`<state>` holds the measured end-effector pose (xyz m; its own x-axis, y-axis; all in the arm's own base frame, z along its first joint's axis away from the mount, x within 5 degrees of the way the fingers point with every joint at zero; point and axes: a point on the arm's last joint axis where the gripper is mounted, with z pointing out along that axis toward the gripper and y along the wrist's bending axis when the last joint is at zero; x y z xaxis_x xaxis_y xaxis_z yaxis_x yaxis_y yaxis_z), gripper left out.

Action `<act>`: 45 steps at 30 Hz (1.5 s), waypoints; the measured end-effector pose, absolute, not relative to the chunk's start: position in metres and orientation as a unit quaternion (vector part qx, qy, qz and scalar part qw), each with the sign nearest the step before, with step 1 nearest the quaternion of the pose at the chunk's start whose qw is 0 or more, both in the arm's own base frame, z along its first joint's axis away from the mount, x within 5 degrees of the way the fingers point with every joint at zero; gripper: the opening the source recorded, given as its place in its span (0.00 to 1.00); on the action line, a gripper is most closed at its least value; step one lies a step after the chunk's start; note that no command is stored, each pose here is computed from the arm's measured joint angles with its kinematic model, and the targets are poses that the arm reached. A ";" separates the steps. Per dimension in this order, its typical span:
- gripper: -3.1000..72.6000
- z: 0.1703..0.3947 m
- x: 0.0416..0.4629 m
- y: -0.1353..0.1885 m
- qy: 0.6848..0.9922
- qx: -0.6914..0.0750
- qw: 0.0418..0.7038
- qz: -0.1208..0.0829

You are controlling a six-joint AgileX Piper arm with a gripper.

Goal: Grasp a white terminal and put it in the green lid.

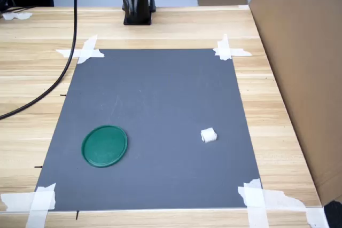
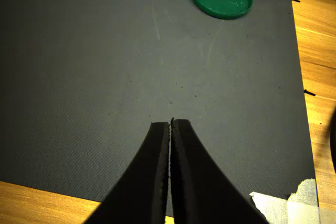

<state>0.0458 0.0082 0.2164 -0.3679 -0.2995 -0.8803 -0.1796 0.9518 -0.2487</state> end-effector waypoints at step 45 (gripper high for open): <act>0.00 0.315 0.077 0.023 0.859 -0.229 0.456 0.031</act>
